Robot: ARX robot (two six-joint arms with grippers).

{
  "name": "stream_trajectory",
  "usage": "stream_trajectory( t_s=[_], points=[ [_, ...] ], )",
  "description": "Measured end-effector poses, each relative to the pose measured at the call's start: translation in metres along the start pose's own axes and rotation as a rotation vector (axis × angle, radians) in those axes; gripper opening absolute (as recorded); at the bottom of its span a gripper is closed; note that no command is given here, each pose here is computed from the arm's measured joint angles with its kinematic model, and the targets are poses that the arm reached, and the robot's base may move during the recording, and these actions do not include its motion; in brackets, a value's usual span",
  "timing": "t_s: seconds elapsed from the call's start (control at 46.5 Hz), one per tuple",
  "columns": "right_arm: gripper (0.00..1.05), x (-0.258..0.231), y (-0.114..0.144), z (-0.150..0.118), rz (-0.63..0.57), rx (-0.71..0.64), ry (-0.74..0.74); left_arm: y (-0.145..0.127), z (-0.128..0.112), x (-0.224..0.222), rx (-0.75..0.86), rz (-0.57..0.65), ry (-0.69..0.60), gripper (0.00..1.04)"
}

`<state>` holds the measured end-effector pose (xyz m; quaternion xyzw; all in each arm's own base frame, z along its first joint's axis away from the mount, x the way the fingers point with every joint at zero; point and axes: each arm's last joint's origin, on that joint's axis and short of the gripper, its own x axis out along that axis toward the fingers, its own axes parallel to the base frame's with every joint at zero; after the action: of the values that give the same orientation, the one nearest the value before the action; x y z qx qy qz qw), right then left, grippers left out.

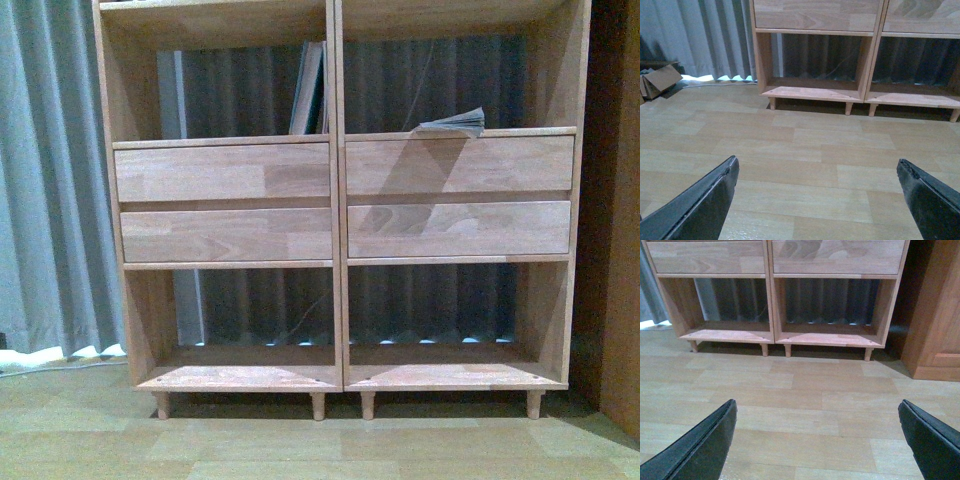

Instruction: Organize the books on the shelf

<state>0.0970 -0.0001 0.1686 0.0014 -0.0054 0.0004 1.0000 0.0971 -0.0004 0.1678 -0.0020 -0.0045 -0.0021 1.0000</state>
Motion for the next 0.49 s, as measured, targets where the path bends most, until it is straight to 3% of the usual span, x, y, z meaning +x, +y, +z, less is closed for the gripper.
stream_trajectory(
  t_s=[0.494],
  points=[
    [0.98, 0.0, 0.0, 0.0, 0.0, 0.0, 0.0, 0.0, 0.0, 0.0, 0.0, 0.0, 0.0, 0.97]
  ],
)
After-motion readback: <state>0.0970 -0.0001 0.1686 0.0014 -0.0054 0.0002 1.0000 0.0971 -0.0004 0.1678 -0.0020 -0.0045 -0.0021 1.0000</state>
